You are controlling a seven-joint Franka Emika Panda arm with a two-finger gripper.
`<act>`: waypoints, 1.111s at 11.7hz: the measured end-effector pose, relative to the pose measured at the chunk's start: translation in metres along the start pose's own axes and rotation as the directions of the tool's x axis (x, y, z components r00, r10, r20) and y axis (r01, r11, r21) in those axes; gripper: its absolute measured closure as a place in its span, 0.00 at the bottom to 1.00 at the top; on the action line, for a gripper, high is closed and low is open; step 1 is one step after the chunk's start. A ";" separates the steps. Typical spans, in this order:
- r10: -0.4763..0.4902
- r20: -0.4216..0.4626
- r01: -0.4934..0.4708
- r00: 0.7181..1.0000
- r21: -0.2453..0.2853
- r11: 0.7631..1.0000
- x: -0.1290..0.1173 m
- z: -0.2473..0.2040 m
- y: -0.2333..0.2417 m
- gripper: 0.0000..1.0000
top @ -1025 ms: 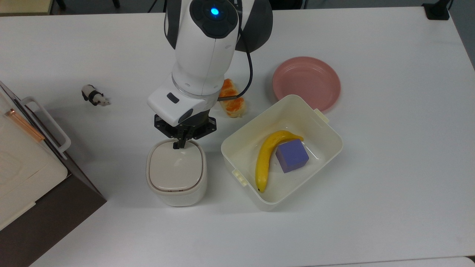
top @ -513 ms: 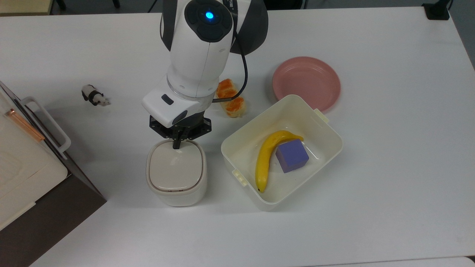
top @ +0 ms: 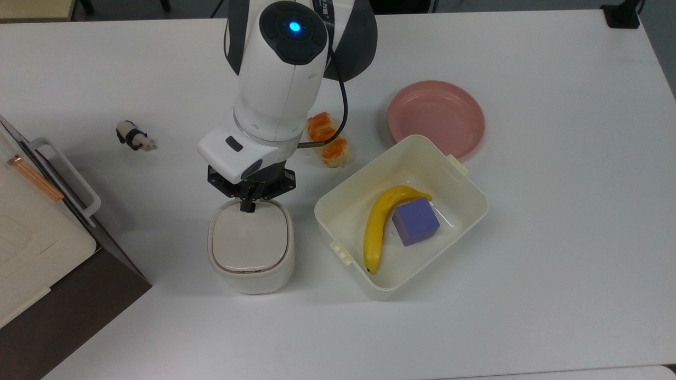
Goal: Open the trash can
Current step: 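Pull the gripper up and back, flipping the lid open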
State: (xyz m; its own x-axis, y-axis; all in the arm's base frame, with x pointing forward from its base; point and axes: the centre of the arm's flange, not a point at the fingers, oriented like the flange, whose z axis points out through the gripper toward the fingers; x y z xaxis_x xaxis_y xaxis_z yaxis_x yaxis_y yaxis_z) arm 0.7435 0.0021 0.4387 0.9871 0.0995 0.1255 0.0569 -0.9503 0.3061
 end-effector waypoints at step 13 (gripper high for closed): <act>0.161 0.038 -0.165 0.986 0.286 0.944 -0.056 -0.107 0.139 0.99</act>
State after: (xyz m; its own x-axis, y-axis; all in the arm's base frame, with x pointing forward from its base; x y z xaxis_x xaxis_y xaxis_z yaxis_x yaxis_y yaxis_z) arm 0.6799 -0.1038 0.5749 0.9884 -0.0658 0.1365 -0.0662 -0.9978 -0.0016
